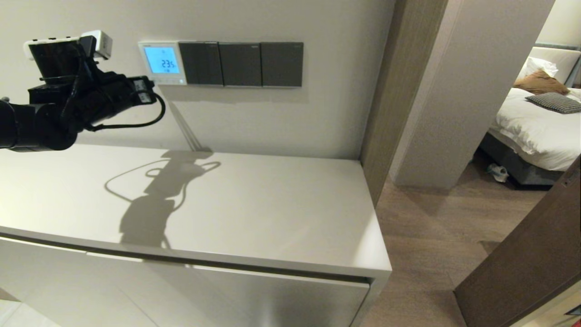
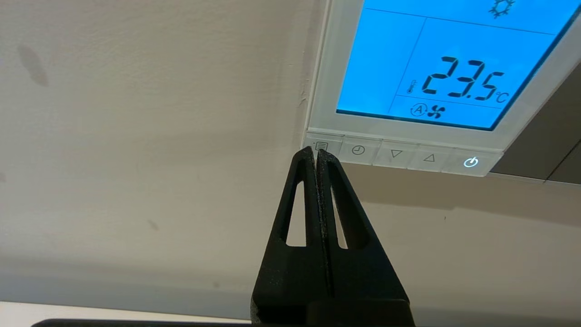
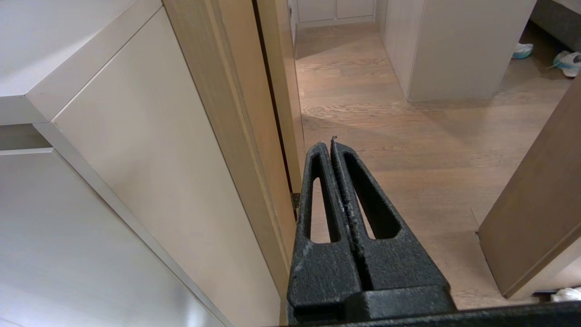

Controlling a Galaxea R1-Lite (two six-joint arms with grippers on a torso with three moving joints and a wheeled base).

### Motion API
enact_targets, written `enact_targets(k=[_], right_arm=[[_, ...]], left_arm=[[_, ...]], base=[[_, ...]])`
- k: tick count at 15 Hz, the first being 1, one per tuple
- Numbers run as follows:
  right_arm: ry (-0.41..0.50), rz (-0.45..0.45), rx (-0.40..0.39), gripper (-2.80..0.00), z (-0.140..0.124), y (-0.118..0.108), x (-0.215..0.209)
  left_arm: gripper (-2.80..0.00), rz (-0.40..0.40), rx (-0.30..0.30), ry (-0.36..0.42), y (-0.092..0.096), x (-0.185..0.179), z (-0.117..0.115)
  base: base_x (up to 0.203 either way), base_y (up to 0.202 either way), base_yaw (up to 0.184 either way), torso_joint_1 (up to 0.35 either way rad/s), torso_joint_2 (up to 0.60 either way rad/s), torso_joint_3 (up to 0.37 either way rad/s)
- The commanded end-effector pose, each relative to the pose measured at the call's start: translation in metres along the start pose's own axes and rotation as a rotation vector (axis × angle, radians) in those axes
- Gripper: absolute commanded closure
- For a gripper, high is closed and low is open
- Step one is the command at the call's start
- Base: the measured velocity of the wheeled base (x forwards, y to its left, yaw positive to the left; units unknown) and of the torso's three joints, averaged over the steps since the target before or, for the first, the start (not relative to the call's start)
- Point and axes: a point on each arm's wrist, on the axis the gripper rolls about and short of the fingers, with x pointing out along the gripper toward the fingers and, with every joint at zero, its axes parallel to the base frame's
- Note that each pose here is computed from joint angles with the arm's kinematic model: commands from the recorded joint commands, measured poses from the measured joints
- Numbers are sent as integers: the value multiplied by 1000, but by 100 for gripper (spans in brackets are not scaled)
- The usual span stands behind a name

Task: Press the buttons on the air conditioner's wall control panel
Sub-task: Press the temperature increase button

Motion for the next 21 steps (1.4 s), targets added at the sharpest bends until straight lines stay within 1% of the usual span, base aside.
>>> enact_targets(k=[1, 8, 14, 21], right_arm=[[3, 1, 0, 0, 0, 0, 0], [3, 1, 0, 0, 0, 0, 0], [3, 1, 0, 0, 0, 0, 0], [3, 1, 0, 0, 0, 0, 0]], left_arm=[[0, -1, -1, -4, 0, 1, 0], [0, 2, -3, 11, 2, 10, -7], [0, 3, -2, 5, 1, 9, -5], [0, 5, 0, -13, -1, -5, 4]], base=[[0, 0, 0, 0, 0, 0], [0, 0, 0, 0, 0, 0], [0, 0, 0, 0, 0, 0], [0, 0, 0, 0, 0, 0]])
